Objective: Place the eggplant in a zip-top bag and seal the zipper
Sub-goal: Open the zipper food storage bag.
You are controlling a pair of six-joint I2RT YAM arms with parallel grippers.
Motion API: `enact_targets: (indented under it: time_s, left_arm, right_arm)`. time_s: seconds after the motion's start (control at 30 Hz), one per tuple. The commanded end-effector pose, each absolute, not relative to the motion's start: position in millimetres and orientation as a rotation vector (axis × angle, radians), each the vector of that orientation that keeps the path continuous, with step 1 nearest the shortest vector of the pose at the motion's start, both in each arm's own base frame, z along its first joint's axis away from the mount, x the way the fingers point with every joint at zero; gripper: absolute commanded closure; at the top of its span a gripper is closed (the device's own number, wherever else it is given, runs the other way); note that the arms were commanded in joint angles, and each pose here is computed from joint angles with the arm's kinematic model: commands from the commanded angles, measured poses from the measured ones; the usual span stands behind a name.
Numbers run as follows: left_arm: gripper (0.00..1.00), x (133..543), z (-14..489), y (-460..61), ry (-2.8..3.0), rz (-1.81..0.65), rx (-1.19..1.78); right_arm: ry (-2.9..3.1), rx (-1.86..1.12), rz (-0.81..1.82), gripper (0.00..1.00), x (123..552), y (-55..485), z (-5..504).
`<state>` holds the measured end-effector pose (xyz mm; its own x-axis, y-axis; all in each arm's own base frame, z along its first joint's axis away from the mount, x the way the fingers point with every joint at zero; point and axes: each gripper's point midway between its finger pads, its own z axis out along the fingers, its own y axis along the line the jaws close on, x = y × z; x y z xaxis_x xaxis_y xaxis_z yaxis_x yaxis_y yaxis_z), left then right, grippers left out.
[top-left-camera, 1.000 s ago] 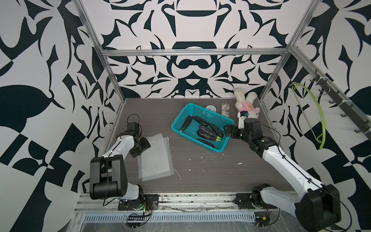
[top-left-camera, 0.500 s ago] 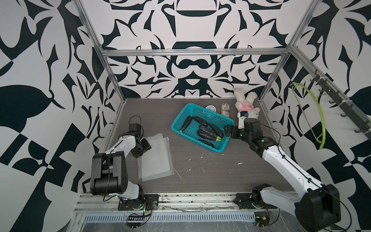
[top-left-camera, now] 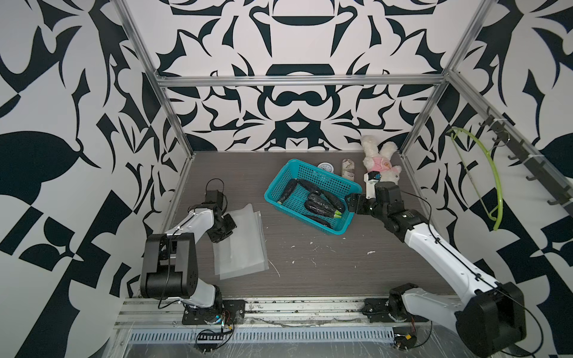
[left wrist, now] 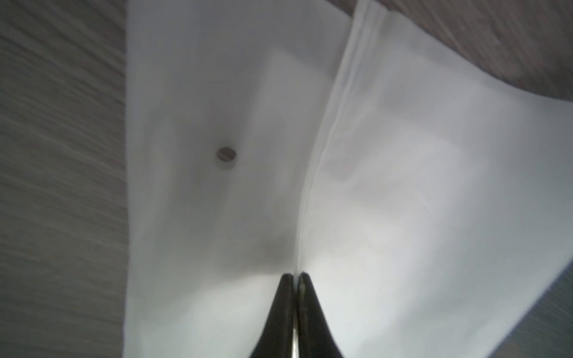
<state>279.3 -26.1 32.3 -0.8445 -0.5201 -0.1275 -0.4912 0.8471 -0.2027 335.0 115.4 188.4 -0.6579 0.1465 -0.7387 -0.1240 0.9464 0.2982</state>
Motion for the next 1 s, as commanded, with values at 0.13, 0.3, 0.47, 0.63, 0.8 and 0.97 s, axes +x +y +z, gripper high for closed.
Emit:
enact_targets:
  time_s: [0.13,0.3,0.47,0.63,0.8,0.97]
  left_arm:
    - [1.00,288,78,-55,2.798,-0.352,-0.742]
    - [1.00,285,91,-72,2.810,-0.321,-0.680]
    - [1.00,283,103,-95,2.800,-0.291,-0.610]
    - [1.00,280,115,-113,2.780,-0.318,-0.575]
    - [1.00,272,126,-125,2.738,-0.377,-0.608]
    - [1.00,267,140,-138,2.676,-0.491,-0.635]
  right_arm:
    - [2.188,-0.169,0.537,0.19,320,172,223]
    - [2.176,-0.314,0.692,0.25,303,239,227]
    - [2.183,-0.458,0.812,0.23,286,312,221]
    - [2.179,-0.506,0.944,0.22,274,366,216]
    - [2.171,-0.549,1.044,0.22,265,403,206]
    - [2.165,-0.526,1.206,0.22,260,429,197]
